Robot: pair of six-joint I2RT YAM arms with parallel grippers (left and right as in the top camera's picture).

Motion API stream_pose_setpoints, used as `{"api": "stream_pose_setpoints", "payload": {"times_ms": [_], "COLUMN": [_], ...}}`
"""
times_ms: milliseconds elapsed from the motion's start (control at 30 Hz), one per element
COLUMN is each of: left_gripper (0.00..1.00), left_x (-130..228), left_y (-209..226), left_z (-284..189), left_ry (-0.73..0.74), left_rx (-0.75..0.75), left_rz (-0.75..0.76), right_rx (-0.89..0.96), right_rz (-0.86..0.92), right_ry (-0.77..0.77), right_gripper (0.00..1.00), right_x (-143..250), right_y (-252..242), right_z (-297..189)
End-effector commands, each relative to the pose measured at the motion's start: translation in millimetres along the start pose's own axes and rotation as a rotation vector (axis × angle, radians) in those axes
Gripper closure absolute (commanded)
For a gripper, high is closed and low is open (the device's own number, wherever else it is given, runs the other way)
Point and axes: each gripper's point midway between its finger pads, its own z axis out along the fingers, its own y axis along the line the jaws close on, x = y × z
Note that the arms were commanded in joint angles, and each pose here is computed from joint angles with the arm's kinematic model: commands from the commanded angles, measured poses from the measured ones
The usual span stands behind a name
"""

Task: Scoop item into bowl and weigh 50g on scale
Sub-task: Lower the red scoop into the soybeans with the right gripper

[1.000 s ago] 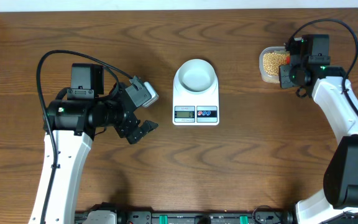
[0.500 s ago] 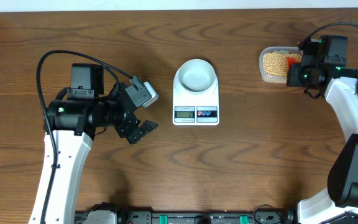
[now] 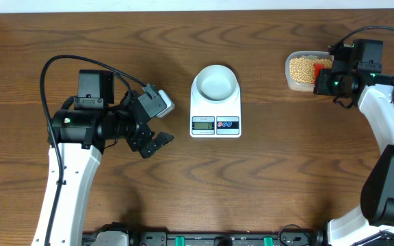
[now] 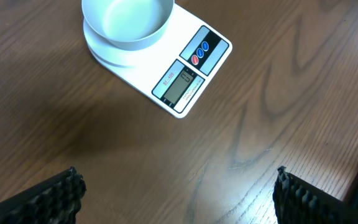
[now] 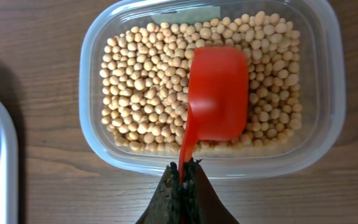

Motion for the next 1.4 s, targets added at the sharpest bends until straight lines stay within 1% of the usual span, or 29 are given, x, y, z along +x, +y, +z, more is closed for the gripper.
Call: {"api": "stream_pose_setpoints", "payload": {"times_ms": [0,233,400,500,600,733,1033,1200,1367], "left_gripper": [0.01,0.01,0.01,0.01,0.01,0.01,0.01,0.01,0.01], "left_x": [-10,-10,-10,-10,-10,-10,-10,-10,-10], "left_y": [2,2,2,2,2,2,2,2,2], "left_z": [-8,-8,-8,-8,-8,-8,-8,-8,-8], "left_ry": [-0.031,-0.031,-0.031,-0.031,-0.031,-0.031,-0.031,-0.031,-0.031], "left_rx": [-0.012,-0.012,-0.012,-0.012,-0.012,-0.012,-0.012,-0.012,-0.012], "left_rz": [0.011,0.011,0.011,0.011,0.011,0.011,0.011,0.011,0.011], "right_rx": [-0.090,-0.083,-0.075,-0.075,-0.099,-0.101,-0.125,-0.135,-0.206], "right_rz": [0.061,0.165,0.193,0.204,0.213,0.215,0.223,0.244,0.242], "right_ry": [0.018,0.012,0.009,0.033,0.065,0.061,0.006,0.011,0.007], "right_gripper": [0.99,0.99,0.99,0.99,0.99,0.99,0.99,0.99,0.99], "right_x": [1,1,1,7,15,14,0,1,-1], "right_y": [8,-14,-27,-30,-28,-28,-25,-24,-13], "right_z": [2,-4,-5,3,13,13,-11,-13,-16]}}
